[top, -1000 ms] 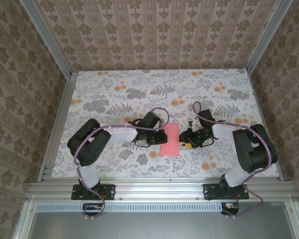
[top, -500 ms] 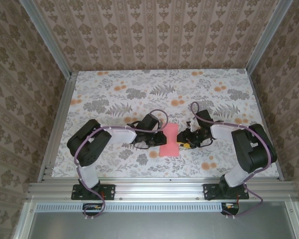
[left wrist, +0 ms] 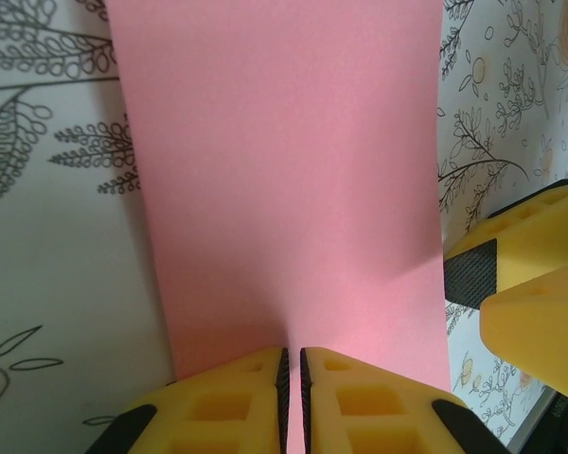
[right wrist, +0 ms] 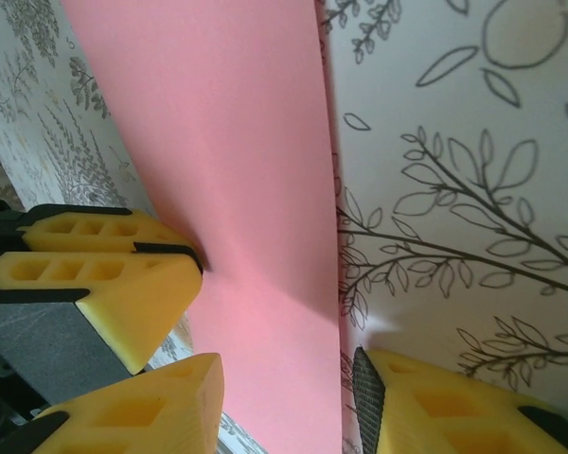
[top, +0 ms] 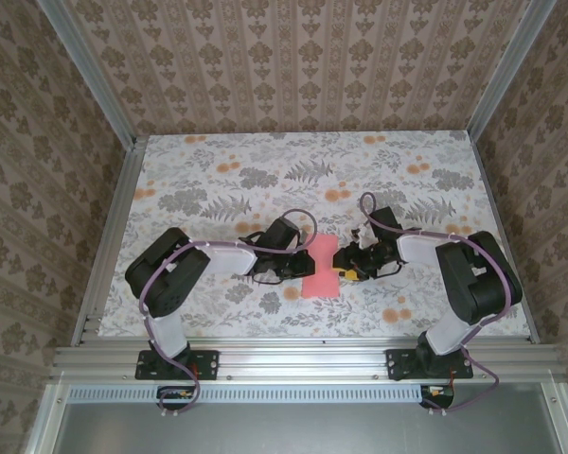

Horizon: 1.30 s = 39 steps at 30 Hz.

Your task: Fold a paper plane with a square sheet of paper (pick it up from the middle)

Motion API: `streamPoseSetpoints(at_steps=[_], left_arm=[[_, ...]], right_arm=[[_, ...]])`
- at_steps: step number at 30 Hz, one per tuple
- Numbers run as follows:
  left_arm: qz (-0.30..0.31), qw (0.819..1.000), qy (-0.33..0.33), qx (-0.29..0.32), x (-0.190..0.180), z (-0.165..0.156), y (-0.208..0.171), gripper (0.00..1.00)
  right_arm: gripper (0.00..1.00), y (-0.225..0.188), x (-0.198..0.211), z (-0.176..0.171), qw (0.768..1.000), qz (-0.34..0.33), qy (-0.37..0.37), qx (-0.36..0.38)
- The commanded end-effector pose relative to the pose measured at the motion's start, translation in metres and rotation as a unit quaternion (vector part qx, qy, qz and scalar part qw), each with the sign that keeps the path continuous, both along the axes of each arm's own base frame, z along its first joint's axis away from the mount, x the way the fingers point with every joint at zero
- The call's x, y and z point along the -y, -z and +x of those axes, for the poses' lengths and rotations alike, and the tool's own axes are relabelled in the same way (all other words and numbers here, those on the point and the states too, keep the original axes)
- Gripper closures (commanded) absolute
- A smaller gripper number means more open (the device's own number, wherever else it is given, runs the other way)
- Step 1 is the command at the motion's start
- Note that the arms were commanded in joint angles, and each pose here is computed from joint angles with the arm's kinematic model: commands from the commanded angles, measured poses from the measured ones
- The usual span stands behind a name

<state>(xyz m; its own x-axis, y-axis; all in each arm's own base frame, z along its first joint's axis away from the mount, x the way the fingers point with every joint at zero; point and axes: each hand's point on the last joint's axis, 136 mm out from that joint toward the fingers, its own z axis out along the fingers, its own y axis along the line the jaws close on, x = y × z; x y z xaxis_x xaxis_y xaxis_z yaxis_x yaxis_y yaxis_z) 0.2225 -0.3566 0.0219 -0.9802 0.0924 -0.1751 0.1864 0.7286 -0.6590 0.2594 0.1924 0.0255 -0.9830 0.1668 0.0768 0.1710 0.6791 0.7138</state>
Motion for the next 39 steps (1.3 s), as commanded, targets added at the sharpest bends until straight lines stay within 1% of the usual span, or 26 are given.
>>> streamPoseSetpoints(at_steps=[1, 9, 13, 14, 16, 18, 21, 22, 25, 26, 28, 30, 34, 36, 39], left_arm=[[0.001, 1.000, -0.006, -0.010, -0.006, -0.003, 0.000, 0.85], [-0.006, 1.000, -0.008, -0.013, -0.005, -0.004, 0.000, 0.85], [-0.006, 1.000, -0.005, -0.012, -0.005, -0.005, -0.001, 0.85], [-0.004, 1.000, -0.003, -0.010, -0.005, -0.005, -0.001, 0.85], [0.001, 1.000, 0.001, -0.009, -0.006, -0.005, -0.002, 0.85], [0.004, 1.000, 0.005, -0.004, -0.007, -0.004, -0.003, 0.84], [0.016, 1.000, 0.017, 0.013, -0.007, -0.004, -0.011, 0.82], [0.017, 0.999, 0.021, 0.025, -0.006, -0.003, -0.017, 0.80], [0.042, 0.996, 0.039, 0.071, -0.004, -0.004, -0.037, 0.71], [0.059, 0.993, 0.047, 0.090, -0.005, -0.006, -0.044, 0.67], [0.099, 0.984, 0.070, 0.131, -0.005, -0.015, -0.054, 0.62], [0.134, 0.970, 0.102, 0.175, -0.002, -0.029, -0.063, 0.59], [0.188, 0.943, 0.129, 0.243, -0.003, -0.047, -0.069, 0.52], [0.216, 0.927, 0.144, 0.270, -0.003, -0.054, -0.068, 0.47], [0.242, 0.908, 0.183, 0.290, 0.008, -0.065, -0.063, 0.44]], right_arm=[[0.57, -0.001, -0.012, 0.003, 1.000, 0.023, -0.007, 0.004], [0.57, -0.008, -0.016, 0.004, 0.999, 0.042, -0.003, 0.009], [0.59, -0.006, -0.014, 0.007, 0.999, 0.030, -0.005, 0.013], [0.61, -0.004, -0.013, 0.008, 1.000, 0.021, -0.009, 0.012], [0.68, -0.001, -0.011, 0.009, 1.000, 0.008, -0.017, 0.009], [0.81, 0.001, -0.010, 0.011, 1.000, -0.001, -0.023, 0.008], [0.92, 0.000, -0.009, 0.013, 1.000, -0.008, -0.021, 0.005], [0.94, 0.000, -0.009, 0.013, 1.000, -0.008, -0.018, 0.003], [0.99, -0.003, -0.008, 0.014, 1.000, -0.008, -0.009, 0.000], [1.00, -0.004, -0.008, 0.014, 1.000, -0.007, -0.007, -0.001], [1.00, -0.006, -0.008, 0.015, 1.000, -0.006, -0.001, -0.002], [1.00, -0.008, -0.009, 0.015, 1.000, -0.005, 0.003, -0.006], [1.00, -0.009, -0.009, 0.015, 1.000, -0.002, 0.010, -0.013], [1.00, -0.010, -0.010, 0.015, 1.000, 0.001, 0.013, -0.014], [1.00, -0.011, -0.010, 0.015, 1.000, 0.001, 0.016, -0.016]])
